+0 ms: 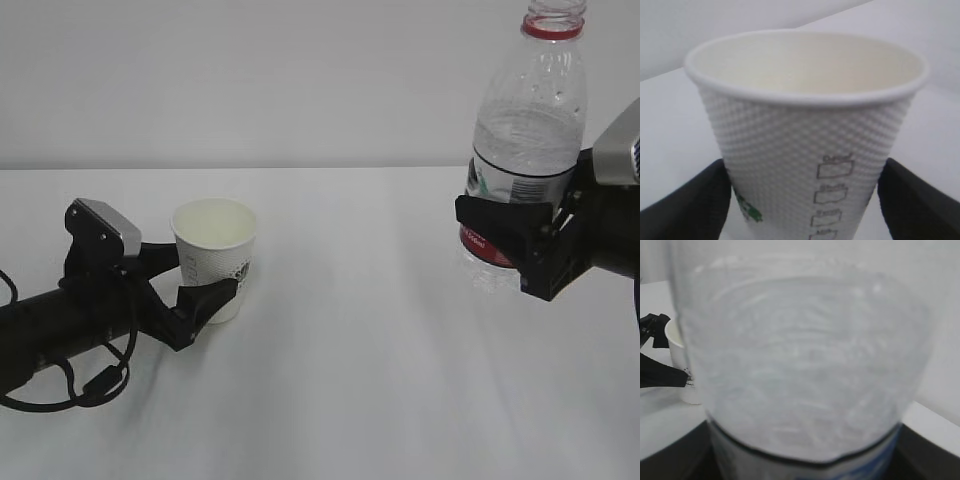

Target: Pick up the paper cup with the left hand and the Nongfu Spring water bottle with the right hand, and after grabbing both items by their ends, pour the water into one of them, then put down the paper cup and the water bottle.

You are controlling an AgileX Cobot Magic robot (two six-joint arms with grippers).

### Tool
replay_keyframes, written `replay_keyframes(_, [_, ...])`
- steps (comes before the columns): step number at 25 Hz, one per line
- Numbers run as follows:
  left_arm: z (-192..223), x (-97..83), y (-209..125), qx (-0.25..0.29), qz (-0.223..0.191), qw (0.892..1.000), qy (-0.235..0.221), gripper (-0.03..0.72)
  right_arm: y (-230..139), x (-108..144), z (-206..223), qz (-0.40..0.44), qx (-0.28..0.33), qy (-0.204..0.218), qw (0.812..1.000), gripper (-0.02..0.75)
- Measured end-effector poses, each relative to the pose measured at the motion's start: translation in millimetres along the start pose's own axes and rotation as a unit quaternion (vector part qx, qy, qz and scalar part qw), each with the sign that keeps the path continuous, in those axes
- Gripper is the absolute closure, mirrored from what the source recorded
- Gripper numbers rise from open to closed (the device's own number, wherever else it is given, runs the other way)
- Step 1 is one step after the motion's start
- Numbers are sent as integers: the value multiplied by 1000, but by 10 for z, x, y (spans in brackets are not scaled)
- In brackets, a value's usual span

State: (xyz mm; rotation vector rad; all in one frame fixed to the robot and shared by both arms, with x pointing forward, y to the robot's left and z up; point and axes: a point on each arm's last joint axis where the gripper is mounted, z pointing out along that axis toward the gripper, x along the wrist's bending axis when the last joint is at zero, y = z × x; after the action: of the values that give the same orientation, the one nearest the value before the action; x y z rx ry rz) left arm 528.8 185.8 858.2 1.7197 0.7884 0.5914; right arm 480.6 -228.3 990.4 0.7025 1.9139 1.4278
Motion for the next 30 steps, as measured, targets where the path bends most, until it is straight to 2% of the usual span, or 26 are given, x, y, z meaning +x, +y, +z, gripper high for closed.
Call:
replay_keyframes(23, [-7,4,-19,24,3,1000,2,13,0,0,0,0,0,0,1000,248])
replay_keyframes(30, [-13,5,-50,49,50,998,0,15,0,0,0,0,0,0,1000,248])
